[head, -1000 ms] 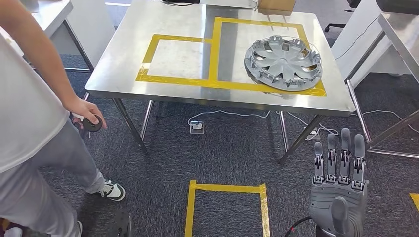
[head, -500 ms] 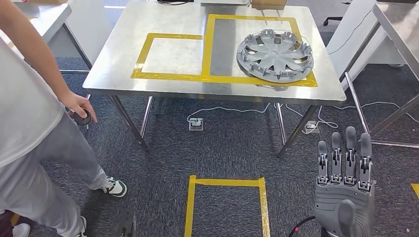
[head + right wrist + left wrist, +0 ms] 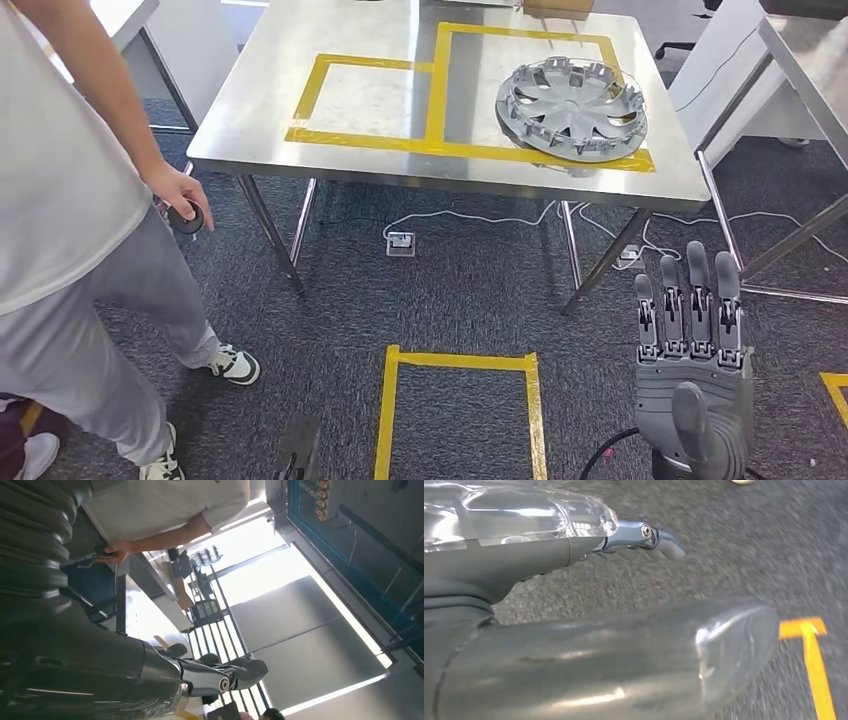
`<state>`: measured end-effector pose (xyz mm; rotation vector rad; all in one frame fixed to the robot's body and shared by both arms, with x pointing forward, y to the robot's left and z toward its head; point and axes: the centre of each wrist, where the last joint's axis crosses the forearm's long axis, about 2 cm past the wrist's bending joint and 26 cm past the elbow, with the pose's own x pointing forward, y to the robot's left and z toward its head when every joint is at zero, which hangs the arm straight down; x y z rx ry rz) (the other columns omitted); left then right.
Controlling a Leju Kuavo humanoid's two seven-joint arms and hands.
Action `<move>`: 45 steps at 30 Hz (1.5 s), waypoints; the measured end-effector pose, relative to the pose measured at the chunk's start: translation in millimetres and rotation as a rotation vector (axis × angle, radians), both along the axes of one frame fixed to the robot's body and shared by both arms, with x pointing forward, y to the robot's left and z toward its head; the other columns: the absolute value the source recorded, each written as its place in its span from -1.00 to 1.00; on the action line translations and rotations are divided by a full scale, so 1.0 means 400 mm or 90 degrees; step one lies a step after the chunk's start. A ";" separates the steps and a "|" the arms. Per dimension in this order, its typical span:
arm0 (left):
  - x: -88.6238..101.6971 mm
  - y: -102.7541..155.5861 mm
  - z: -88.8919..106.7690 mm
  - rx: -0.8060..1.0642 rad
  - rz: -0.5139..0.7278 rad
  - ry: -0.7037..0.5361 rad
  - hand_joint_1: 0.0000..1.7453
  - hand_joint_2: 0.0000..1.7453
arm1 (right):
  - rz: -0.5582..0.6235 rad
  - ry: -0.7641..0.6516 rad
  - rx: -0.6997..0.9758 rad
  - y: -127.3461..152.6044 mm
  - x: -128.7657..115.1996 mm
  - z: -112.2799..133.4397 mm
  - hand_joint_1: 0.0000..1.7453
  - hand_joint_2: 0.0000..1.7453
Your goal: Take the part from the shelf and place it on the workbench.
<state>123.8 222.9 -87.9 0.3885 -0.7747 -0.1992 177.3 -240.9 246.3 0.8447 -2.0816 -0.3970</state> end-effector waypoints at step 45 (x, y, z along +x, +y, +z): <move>0.004 -0.027 0.006 0.027 -0.100 -0.008 -1.00 -1.00 | 0.038 -0.013 0.001 0.012 -0.002 0.006 -1.00 1.00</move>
